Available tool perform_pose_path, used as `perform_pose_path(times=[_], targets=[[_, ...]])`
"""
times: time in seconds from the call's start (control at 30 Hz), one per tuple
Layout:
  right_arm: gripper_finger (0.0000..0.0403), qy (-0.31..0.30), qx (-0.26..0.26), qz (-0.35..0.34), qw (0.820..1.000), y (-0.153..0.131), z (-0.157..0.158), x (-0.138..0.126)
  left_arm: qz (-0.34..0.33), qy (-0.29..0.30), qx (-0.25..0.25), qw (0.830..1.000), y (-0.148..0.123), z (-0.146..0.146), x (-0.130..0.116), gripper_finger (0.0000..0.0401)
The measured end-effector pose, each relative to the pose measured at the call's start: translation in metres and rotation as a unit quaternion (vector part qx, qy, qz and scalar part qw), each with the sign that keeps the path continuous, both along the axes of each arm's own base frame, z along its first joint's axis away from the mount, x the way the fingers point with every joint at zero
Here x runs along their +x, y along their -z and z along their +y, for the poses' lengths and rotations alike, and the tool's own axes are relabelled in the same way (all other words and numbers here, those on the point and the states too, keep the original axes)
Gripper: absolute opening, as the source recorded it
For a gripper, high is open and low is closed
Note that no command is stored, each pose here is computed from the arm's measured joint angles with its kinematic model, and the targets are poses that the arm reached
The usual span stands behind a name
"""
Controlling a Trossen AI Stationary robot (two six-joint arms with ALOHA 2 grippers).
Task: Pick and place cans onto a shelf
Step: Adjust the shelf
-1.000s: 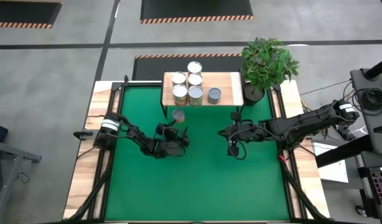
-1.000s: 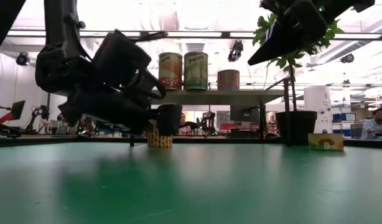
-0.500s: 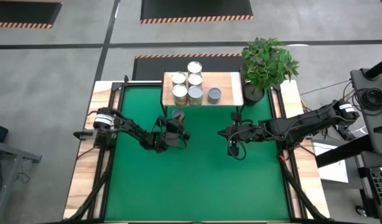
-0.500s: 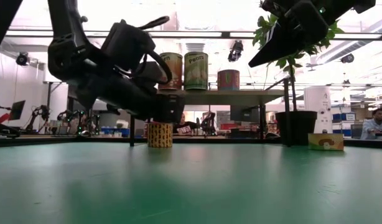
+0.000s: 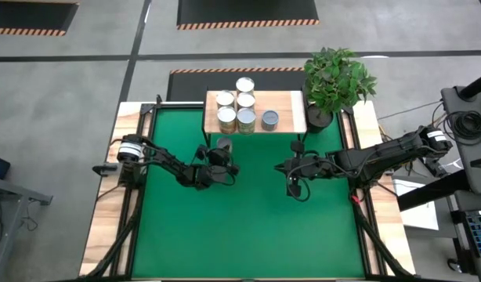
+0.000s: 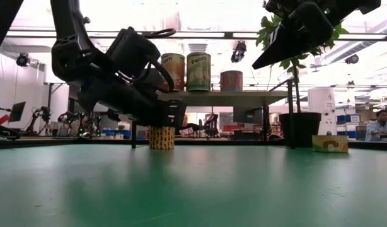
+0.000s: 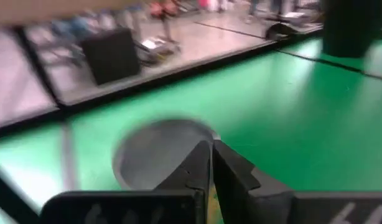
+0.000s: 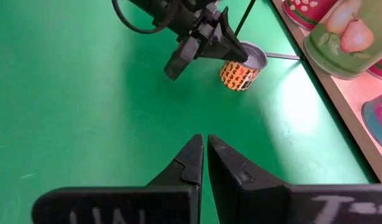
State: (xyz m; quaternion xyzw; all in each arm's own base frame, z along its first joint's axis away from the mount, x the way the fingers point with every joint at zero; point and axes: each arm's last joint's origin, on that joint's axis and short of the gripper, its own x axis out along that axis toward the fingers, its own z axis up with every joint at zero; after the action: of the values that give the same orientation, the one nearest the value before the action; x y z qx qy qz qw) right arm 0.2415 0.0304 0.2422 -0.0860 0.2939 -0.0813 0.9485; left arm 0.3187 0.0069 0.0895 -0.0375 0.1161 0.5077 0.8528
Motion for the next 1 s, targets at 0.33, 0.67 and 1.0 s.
perform_pose_path(times=[0.33, 0.67, 1.0], targets=[[0.0012, 0.001, 0.002, 0.0, 1.0, 0.0, 0.0, 0.0, -0.009, 0.117, -0.167, 0.979, -0.006, -0.009, -0.002, 0.0], [0.0012, 0.003, 0.004, 0.001, 1.0, 0.001, 0.0, 0.0, 0.092, 0.212, -0.05, 0.972, -0.033, -0.025, -0.002, 0.0], [0.0012, 0.036, 0.027, -0.065, 0.997, 0.024, 0.001, 0.013, 0.136, 0.154, 0.041, 0.978, -0.051, -0.028, -0.009, 0.0]])
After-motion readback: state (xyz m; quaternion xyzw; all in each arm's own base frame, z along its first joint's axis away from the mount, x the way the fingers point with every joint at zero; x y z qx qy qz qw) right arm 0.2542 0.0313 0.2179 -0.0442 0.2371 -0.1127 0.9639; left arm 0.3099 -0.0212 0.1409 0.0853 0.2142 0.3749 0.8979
